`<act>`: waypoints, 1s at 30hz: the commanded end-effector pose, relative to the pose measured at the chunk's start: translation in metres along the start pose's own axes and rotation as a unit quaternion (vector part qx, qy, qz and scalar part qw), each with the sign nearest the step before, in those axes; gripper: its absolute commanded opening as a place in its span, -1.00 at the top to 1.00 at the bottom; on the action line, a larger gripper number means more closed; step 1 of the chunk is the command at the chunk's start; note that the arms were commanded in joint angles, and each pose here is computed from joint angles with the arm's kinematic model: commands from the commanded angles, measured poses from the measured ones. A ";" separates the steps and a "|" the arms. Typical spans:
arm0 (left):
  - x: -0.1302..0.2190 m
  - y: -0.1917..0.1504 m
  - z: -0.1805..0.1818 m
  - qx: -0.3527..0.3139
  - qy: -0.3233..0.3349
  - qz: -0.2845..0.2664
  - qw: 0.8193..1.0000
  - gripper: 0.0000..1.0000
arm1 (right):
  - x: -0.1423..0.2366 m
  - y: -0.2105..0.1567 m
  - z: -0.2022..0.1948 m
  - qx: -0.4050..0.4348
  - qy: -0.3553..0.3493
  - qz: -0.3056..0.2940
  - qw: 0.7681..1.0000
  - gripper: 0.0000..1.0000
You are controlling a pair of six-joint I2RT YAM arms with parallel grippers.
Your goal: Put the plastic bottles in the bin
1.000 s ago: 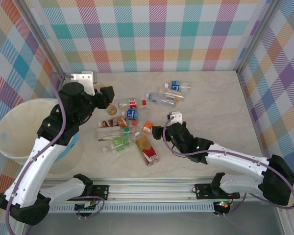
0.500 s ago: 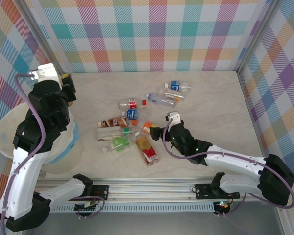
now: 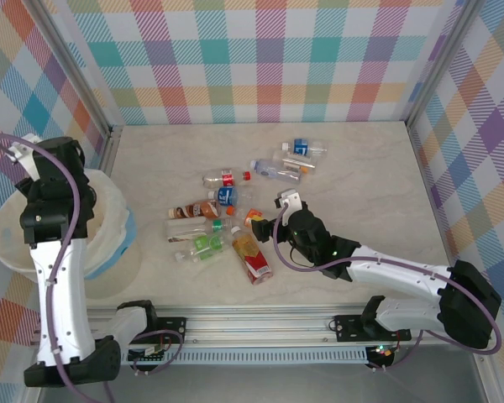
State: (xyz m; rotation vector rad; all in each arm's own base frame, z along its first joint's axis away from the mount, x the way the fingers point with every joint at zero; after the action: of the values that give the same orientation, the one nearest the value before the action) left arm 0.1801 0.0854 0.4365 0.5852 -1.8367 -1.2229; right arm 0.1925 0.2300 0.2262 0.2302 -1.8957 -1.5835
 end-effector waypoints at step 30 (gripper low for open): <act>-0.049 -0.052 0.040 0.215 -0.075 0.202 0.952 -1.00 | 0.005 0.016 -0.009 -0.054 0.014 -0.005 0.998 -0.99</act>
State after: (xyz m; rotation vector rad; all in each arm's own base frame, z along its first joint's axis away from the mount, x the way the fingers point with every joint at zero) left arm 0.1768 0.1258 0.3432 0.3020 -2.1781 -0.5664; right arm 0.1910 0.2254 0.2342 0.2448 -1.8482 -1.6215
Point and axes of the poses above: each hand's point on the last joint's axis, 136 mm out from that joint toward the fingers, its own x axis back along the fingers, its own z axis along the line the jaws close on, y = z × x, the point moved 9 cm from there along x, back along the fingers, and after that the axes turned 13 degrees about x, right-handed, at the moved point
